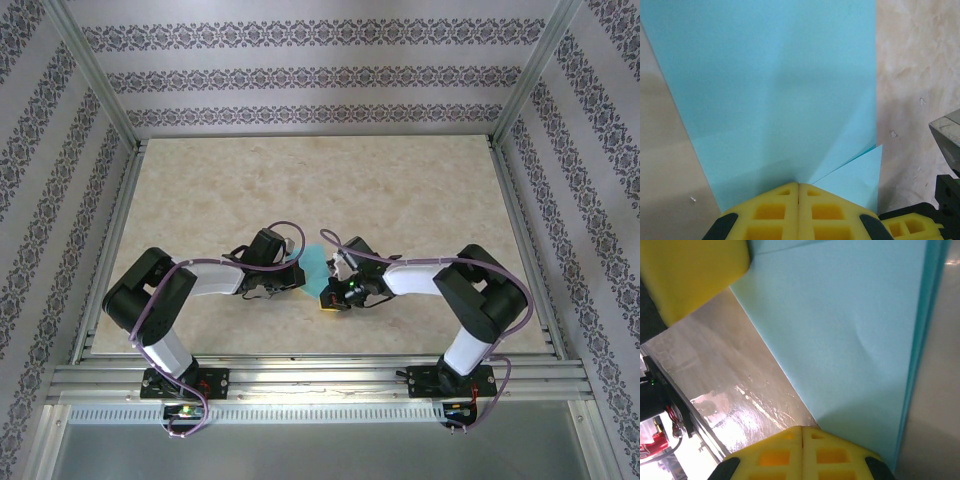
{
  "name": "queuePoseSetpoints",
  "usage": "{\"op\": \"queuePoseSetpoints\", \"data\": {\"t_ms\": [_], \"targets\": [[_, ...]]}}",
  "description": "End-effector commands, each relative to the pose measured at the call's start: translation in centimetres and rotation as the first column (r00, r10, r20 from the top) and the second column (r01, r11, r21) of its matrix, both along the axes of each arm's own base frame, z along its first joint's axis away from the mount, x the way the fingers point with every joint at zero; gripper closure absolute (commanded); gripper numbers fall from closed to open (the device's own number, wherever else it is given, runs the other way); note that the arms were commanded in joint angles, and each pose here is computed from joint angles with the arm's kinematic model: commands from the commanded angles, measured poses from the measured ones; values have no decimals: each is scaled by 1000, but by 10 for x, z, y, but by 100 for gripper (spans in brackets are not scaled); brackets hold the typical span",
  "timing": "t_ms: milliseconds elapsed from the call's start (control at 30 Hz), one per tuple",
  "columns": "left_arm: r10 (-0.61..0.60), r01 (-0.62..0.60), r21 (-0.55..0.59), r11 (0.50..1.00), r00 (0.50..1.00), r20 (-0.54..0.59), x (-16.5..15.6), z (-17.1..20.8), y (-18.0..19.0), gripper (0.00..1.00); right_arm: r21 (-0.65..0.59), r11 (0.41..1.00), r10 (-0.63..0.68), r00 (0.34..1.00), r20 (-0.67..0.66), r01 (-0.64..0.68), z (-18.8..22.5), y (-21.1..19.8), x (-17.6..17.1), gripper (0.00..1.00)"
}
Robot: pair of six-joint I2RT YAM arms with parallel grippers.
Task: Fold a paper plane with a square sheet of paper (pick it up from the middle)
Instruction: Third fold the triangle at the center of the table.
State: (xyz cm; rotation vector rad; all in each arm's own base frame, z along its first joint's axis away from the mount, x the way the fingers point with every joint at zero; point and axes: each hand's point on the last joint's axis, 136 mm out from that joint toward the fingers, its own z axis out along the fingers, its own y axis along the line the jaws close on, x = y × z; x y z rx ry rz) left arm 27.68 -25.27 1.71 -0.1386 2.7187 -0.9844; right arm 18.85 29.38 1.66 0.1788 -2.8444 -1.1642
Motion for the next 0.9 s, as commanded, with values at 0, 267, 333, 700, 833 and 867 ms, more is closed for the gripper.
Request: {"op": "queuePoseSetpoints", "data": {"t_ms": [0, 267, 333, 700, 833, 867], "targets": [[40, -32, 109, 994, 997, -66, -16, -28, 22, 100, 38, 999, -14, 1000, 10, 14, 18, 11, 10, 100], [37, -29, 101, 994, 997, -71, -17, -29, 20, 100, 15, 998, -59, 998, 9, 59, 4, 23, 39, 100], [45, -37, 106, 994, 997, -69, -16, -30, 21, 100, -6, 998, -66, 998, -5, 66, -6, 14, 37, 100], [55, -47, 112, 993, 995, -78, -15, -29, 22, 100, -6, 999, 34, 999, -39, -34, -12, -38, -28, 98], [49, -41, 103, 994, 996, -77, -14, -27, 20, 100, 2, 1000, -14, 996, -83, 15, -21, -61, -38, 98], [45, -38, 99, 994, 996, -78, -14, -26, 19, 100, 13, 1000, -19, 997, -80, 20, -17, -62, -37, 98]]}}
